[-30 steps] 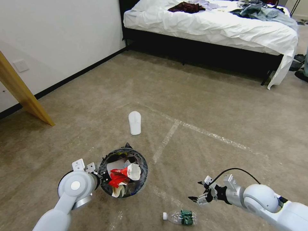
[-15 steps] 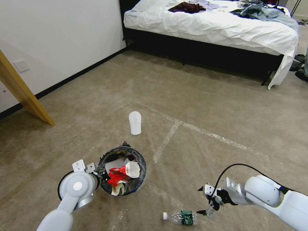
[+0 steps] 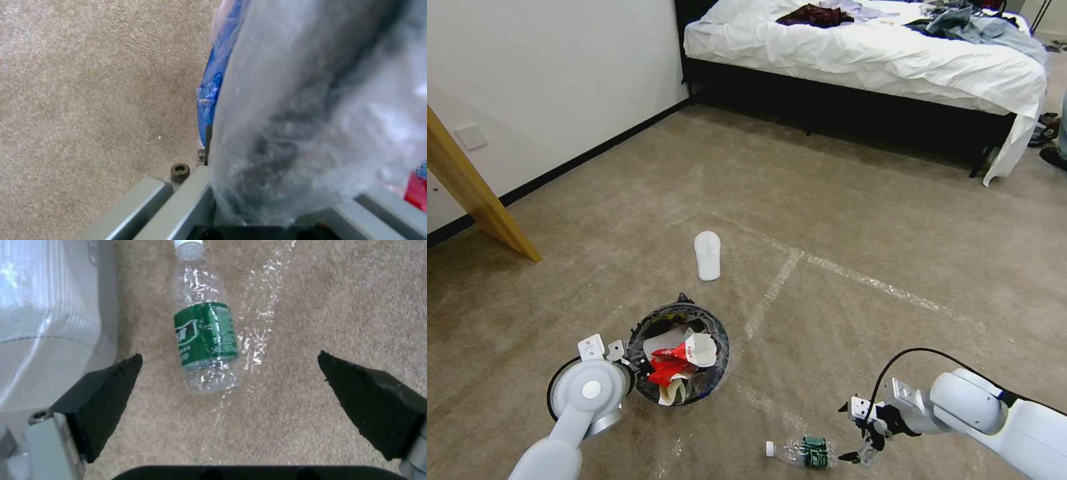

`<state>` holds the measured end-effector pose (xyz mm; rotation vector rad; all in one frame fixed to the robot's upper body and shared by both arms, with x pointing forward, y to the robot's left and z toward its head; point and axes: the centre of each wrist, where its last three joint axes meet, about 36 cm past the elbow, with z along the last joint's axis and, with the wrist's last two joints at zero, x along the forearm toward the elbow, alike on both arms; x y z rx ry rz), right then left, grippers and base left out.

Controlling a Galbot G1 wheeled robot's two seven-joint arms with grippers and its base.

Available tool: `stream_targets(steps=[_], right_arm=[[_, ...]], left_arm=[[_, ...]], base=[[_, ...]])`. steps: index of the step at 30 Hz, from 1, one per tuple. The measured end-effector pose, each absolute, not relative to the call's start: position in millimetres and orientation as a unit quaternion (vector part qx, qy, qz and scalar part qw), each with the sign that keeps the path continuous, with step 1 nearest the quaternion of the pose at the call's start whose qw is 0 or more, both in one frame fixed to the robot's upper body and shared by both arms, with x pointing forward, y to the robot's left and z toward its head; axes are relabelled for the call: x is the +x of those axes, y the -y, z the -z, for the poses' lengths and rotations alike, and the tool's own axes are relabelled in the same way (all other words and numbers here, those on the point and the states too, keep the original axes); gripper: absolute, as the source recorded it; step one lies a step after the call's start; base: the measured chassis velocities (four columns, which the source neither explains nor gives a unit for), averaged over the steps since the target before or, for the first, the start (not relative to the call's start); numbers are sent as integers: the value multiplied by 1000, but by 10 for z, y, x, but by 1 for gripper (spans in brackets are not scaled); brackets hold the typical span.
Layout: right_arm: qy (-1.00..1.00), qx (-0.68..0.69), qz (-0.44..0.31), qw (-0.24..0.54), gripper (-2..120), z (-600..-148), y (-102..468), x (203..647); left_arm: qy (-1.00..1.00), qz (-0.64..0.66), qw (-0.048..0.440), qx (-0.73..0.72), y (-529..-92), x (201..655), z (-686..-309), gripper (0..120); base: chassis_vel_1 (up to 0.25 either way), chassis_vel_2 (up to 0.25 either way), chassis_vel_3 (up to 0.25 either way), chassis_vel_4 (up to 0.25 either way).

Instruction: Pick up the trash bin and place the garbage on the floor into it.

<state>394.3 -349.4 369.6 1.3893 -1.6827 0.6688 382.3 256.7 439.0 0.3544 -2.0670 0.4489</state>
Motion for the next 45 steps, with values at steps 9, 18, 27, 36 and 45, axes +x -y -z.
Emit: stream_targets(steps=[9,18,27,36,45], right_arm=[[676,563,-241,411,100,-3434,3511,4055],[676,579,-232,393,100,-3259,3199,4282],[668,598,-224,382,100,-3016,2796,4560],[663,606,-217,382,100,-2835,2631,4517],[658,615,-210,380,100,-2781,2469,4449]], left_arm=[[848,-180,478,145,-2553,3775,-4387,0],[854,-168,468,152,-2592,3795,-4426,0],[859,-164,458,162,-2693,3813,-4480,0],[859,-168,456,159,-2679,3852,-4484,0],[858,-169,457,159,-2673,3847,-4454,0]], base=[[0,0,0,0],[0,0,0,0],[0,0,0,0],[0,0,0,0],[0,0,0,0]])
